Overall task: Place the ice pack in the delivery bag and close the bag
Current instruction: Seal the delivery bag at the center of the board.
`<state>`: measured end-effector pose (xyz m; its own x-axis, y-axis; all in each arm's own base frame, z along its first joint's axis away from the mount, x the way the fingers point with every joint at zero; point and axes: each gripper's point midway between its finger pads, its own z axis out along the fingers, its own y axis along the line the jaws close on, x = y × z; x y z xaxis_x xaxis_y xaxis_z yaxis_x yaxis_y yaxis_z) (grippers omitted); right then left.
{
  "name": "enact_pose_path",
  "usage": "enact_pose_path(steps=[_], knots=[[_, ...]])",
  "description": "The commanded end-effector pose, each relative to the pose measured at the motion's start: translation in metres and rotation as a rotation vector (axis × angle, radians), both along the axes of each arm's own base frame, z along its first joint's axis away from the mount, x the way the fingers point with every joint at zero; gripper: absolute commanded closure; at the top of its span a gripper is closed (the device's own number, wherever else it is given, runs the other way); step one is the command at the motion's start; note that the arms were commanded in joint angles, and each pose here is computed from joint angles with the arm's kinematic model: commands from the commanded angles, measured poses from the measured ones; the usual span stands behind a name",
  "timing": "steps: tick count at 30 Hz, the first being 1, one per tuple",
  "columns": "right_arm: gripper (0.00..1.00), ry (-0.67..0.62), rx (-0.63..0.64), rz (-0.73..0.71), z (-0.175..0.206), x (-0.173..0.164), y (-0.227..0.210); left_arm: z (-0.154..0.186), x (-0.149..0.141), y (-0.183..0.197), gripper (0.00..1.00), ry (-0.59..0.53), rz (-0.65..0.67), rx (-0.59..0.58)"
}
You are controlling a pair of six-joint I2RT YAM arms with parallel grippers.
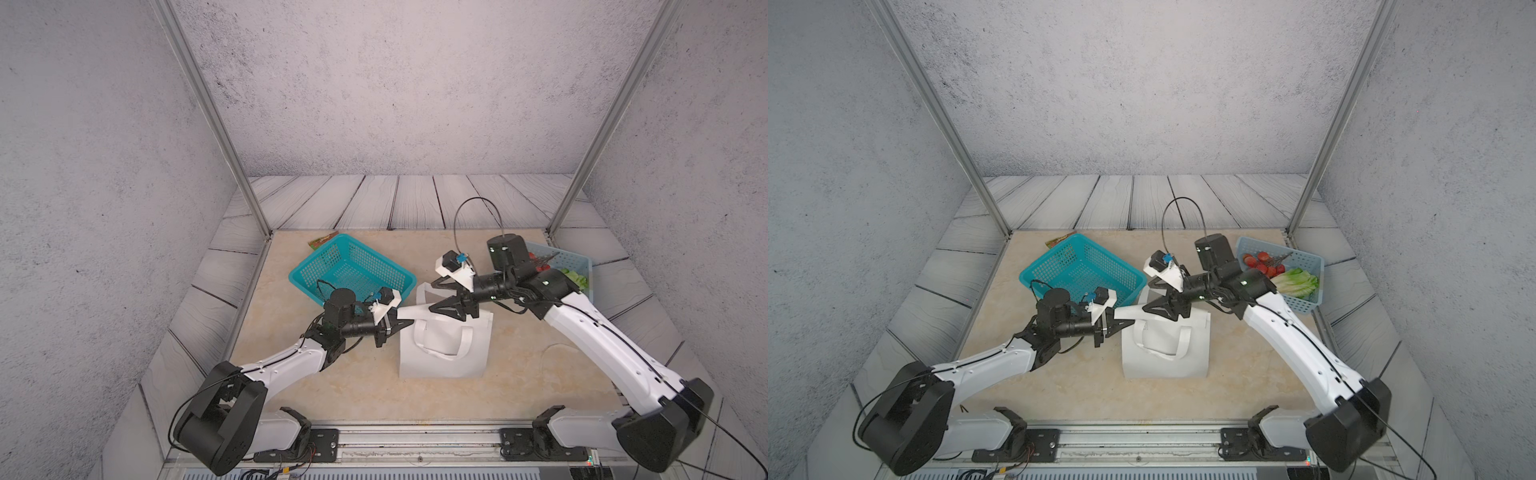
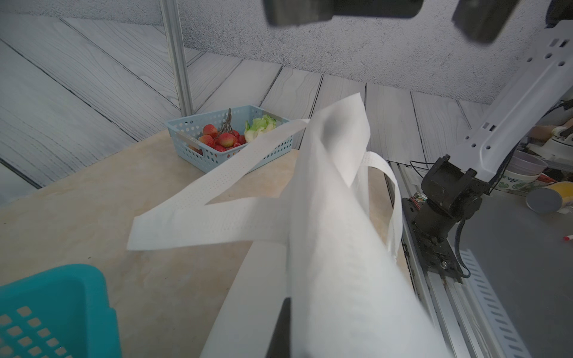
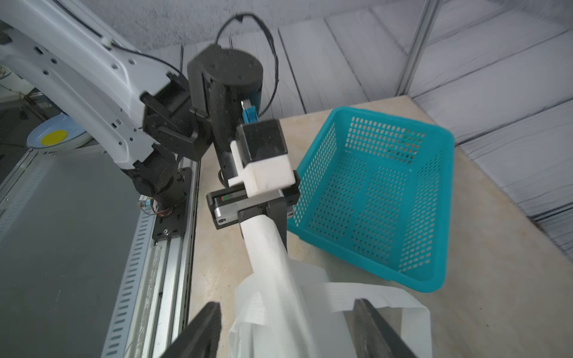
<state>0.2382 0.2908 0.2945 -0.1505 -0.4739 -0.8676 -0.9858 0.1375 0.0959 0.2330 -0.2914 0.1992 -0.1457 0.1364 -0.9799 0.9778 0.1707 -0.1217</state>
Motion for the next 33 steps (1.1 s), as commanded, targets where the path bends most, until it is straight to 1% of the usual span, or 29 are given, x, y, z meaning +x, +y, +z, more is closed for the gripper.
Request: enact_pose_path(steps=[1, 4, 6, 8, 9, 13, 17, 20, 21, 23, 25, 27, 31, 33], knots=[[0.35, 0.044, -0.084, -0.02, -0.011, 0.003, 0.008, 0.007, -0.003, 0.001, 1.0, -0.017, -0.036, -0.005], [0.39, 0.068, -0.105, -0.013, -0.018, 0.007, 0.016, 0.008, -0.003, 0.002, 1.0, -0.022, -0.04, -0.005], [0.43, 0.087, -0.106, 0.004, -0.021, 0.005, 0.02, 0.01, -0.002, 0.003, 1.0, -0.025, -0.04, -0.008], [0.43, 0.095, -0.107, 0.031, -0.022, -0.001, 0.026, 0.01, -0.001, 0.003, 1.0, -0.024, -0.042, -0.008], [0.45, 0.099, -0.113, 0.033, -0.024, -0.002, 0.029, 0.011, 0.0, 0.004, 1.0, -0.024, -0.044, -0.009], [0.53, 0.134, -0.154, 0.012, -0.036, 0.0, 0.033, 0.013, 0.001, 0.004, 1.0, -0.027, -0.048, -0.013], [0.55, 0.181, -0.176, 0.014, -0.048, -0.003, 0.036, 0.013, -0.001, 0.004, 1.0, -0.028, -0.06, -0.007], [0.59, 0.203, -0.189, 0.02, -0.054, -0.007, 0.037, 0.014, 0.0, 0.005, 1.0, -0.031, -0.06, -0.005], [0.61, 0.207, -0.193, 0.019, -0.057, -0.008, 0.037, 0.014, 0.0, 0.005, 1.0, -0.031, -0.058, -0.003], [0.68, 0.217, -0.208, 0.022, -0.061, -0.01, 0.035, 0.015, 0.0, 0.006, 1.0, -0.035, -0.058, 0.001], [0.69, 0.223, -0.222, 0.037, -0.066, -0.014, 0.032, 0.015, 0.001, 0.008, 1.0, -0.038, -0.058, 0.006], [0.75, 0.228, -0.232, 0.052, -0.069, -0.019, 0.029, 0.015, 0.002, 0.01, 1.0, -0.039, -0.057, 0.012], [0.8, 0.234, -0.251, 0.069, -0.076, -0.026, 0.024, 0.015, 0.003, 0.013, 1.0, -0.037, -0.064, 0.021], [0.87, 0.24, -0.266, 0.07, -0.08, -0.028, 0.021, 0.015, 0.003, 0.014, 1.0, -0.035, -0.075, 0.025]])
